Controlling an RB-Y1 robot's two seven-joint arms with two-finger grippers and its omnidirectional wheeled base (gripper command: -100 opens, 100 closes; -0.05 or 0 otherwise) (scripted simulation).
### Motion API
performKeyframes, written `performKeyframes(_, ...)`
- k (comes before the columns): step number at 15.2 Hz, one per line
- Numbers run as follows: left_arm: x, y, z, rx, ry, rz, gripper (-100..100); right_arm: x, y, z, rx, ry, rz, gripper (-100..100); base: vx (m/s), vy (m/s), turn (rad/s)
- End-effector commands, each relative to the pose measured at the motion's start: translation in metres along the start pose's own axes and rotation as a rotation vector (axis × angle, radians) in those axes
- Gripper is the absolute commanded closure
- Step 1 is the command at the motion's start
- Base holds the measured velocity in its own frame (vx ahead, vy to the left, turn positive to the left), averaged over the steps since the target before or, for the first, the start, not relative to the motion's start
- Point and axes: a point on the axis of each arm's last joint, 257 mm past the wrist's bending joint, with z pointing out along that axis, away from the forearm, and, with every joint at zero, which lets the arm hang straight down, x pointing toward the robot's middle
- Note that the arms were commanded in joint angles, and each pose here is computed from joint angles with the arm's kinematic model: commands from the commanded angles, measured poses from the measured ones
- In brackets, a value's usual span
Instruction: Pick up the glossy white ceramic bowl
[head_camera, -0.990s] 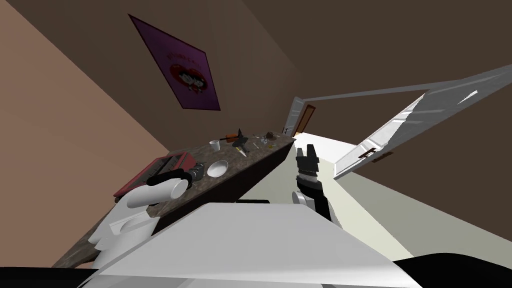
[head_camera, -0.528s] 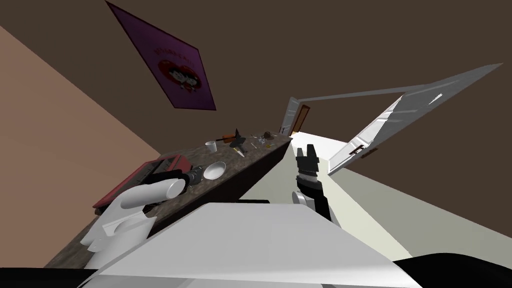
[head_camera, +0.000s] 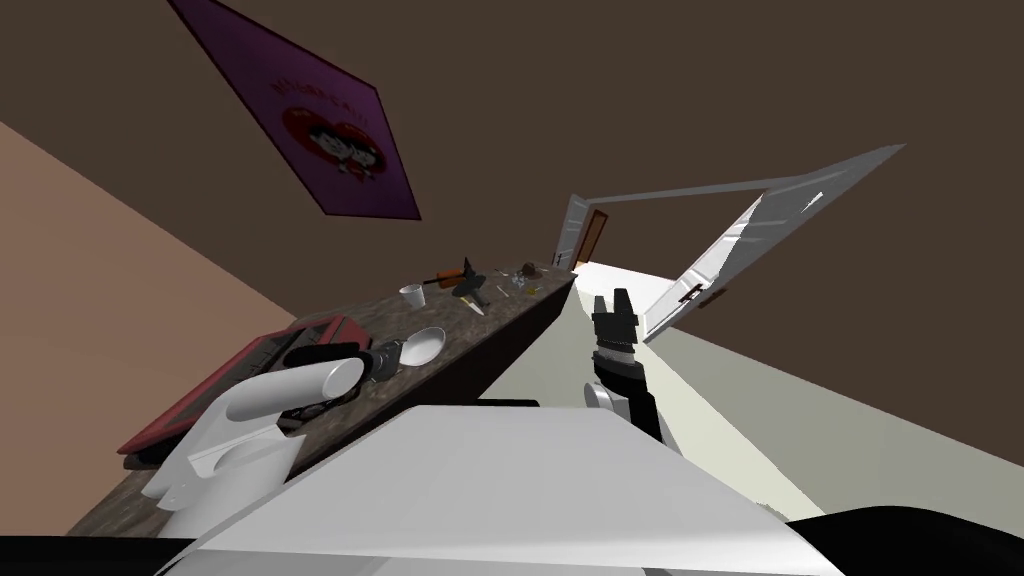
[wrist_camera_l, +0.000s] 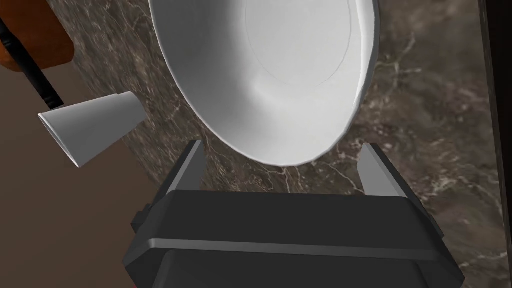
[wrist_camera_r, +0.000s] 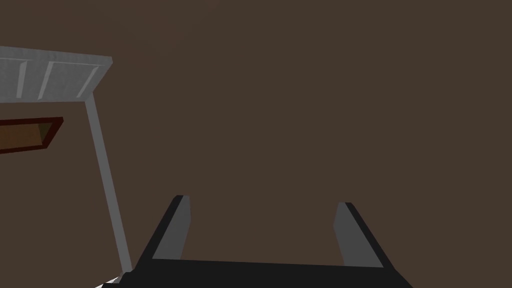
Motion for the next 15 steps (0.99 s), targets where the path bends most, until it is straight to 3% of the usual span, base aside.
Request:
performKeyframes(1,-0.001,0.01,-0.002,-0.042,0.007,-0.015,-100,0.0,0.0,0.0,0.0,0.0,0.0,0,0.007,0.004,-0.127)
performKeyframes(15,-0.003,0.062,-0.016,-0.258,0.036,-0.064,-100,0.0,0.0,0.0,0.0,0.0,0.0,0,0.006,0.006,-0.095)
